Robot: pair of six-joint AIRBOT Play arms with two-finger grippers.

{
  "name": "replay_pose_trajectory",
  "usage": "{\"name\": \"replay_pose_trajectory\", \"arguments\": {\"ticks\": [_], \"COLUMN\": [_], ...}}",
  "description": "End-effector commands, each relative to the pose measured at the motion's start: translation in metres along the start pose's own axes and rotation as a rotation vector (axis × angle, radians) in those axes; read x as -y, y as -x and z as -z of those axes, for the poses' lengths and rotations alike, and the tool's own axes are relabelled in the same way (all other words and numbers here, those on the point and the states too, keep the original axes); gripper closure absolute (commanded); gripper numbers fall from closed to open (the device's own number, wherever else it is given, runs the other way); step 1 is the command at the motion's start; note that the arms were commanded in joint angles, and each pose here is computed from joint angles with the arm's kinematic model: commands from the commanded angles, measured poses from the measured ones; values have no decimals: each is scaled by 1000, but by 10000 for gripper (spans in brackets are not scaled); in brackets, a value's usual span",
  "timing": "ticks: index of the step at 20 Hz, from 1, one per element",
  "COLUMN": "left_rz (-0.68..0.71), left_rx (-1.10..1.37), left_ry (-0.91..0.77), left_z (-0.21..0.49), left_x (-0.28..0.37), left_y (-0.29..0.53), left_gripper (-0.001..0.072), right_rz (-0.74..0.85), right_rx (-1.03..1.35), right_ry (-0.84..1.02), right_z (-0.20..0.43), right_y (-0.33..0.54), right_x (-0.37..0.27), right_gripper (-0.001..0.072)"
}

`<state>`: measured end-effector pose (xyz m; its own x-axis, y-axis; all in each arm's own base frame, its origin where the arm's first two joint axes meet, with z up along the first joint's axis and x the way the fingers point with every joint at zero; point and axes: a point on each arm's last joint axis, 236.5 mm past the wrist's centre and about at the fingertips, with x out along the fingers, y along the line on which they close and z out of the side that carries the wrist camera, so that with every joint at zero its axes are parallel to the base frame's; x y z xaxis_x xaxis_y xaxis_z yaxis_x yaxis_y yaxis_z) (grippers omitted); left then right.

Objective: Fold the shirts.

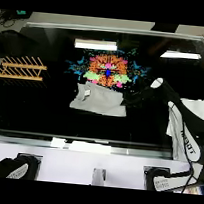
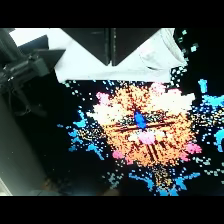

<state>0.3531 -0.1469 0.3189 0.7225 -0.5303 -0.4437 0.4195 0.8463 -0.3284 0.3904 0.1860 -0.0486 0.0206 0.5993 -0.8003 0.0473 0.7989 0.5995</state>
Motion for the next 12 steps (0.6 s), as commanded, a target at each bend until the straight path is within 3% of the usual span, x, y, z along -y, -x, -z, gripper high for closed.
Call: {"name": "replay_pose_trajectory", "arguments": {"ticks": [1, 5, 12], "left_rz": [-2, -3, -4], "left_rx": [-4, -14, -23], "left_ry": [0, 2, 6], "left_z": [1, 2, 4], "left_x": [-1, -4, -6], "left_y": [-2, -6, -10], "left_gripper": [667, 667, 667], "right_rz": [-104, -107, -44], "right_rx": [99, 333, 530], "right_ry": [128, 87, -139], "right_z": [-33, -71, -59], "right_y": [78, 216, 350], "right_x": [-47, -39, 50], "right_gripper": [687, 687, 687]}}
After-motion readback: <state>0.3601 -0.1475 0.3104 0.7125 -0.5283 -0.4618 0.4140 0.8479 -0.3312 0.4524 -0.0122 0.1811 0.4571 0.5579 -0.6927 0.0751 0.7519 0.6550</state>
